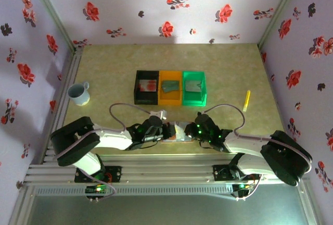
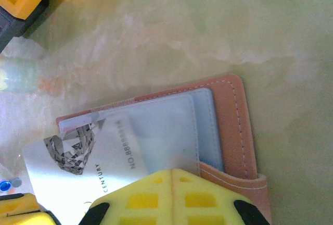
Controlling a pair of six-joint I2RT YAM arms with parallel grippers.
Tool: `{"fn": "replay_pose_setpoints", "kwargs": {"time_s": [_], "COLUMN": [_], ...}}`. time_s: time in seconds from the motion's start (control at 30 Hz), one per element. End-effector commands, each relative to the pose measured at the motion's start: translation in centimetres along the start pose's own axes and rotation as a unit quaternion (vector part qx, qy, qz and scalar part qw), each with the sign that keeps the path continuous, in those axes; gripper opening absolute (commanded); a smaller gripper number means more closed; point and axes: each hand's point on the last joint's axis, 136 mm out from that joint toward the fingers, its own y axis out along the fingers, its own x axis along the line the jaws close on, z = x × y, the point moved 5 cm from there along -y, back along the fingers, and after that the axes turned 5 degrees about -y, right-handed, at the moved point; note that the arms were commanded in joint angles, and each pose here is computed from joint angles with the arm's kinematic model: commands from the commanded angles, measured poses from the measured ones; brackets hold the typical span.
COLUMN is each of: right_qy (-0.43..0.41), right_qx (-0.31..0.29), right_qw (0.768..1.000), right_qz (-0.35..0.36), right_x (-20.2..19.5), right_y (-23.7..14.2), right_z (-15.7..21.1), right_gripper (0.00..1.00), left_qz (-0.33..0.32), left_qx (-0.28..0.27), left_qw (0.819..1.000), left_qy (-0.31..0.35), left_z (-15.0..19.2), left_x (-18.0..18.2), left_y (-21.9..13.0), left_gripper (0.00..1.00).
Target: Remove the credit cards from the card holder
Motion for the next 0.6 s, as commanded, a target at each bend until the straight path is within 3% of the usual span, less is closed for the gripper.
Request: {"fn": "replay_pose_setpoints", "kwargs": {"time_s": [0.0,0.57], "right_qy": [-0.006,-0.007], "right_qx": [0.020,0.018], "right_qw": [0.999,0.999], "right_qz": [0.045,0.047], "right_x": [-2.3,-2.2], "right_y": [-0.1,-0.4], "right_z": [1.1,1.0], "right_gripper": [0.00,0.00], "left_qz": [0.016,0.002], "left_qx": [-0.014,-0.020], "left_qw": [1.000,0.999], "left_qy": [0.020,0.025], "left_z": [-0.2,-0.3], "left_x": [-0.8,-0.2], "left_y": [-0.7,-2.0], "left_gripper": [0.00,0.00]}}
